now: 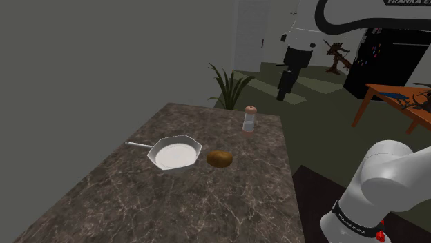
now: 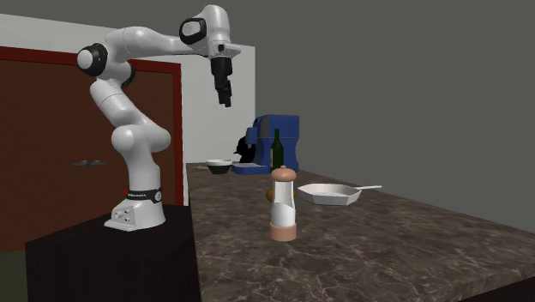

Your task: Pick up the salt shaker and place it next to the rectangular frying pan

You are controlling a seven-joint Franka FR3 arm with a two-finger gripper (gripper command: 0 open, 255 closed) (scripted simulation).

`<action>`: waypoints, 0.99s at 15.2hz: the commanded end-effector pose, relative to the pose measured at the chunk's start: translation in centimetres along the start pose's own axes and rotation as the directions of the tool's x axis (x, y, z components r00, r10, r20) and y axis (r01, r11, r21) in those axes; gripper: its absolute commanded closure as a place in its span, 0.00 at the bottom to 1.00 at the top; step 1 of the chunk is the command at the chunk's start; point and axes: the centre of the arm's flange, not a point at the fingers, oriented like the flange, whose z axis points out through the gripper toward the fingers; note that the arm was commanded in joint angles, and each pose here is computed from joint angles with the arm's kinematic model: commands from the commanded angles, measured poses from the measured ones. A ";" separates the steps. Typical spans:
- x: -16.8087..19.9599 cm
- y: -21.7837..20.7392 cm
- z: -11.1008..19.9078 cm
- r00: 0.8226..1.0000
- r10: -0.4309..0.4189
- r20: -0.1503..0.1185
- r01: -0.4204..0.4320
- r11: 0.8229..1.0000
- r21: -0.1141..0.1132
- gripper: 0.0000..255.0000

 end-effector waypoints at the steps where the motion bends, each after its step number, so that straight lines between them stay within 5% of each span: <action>1: 0.0 0.0 0.0 1.000 0.000 0.000 0.000 1.000 0.000 0.00; 15: 9.5 14.4 9.5 0.999 -0.020 0.036 0.018 0.997 0.081 0.00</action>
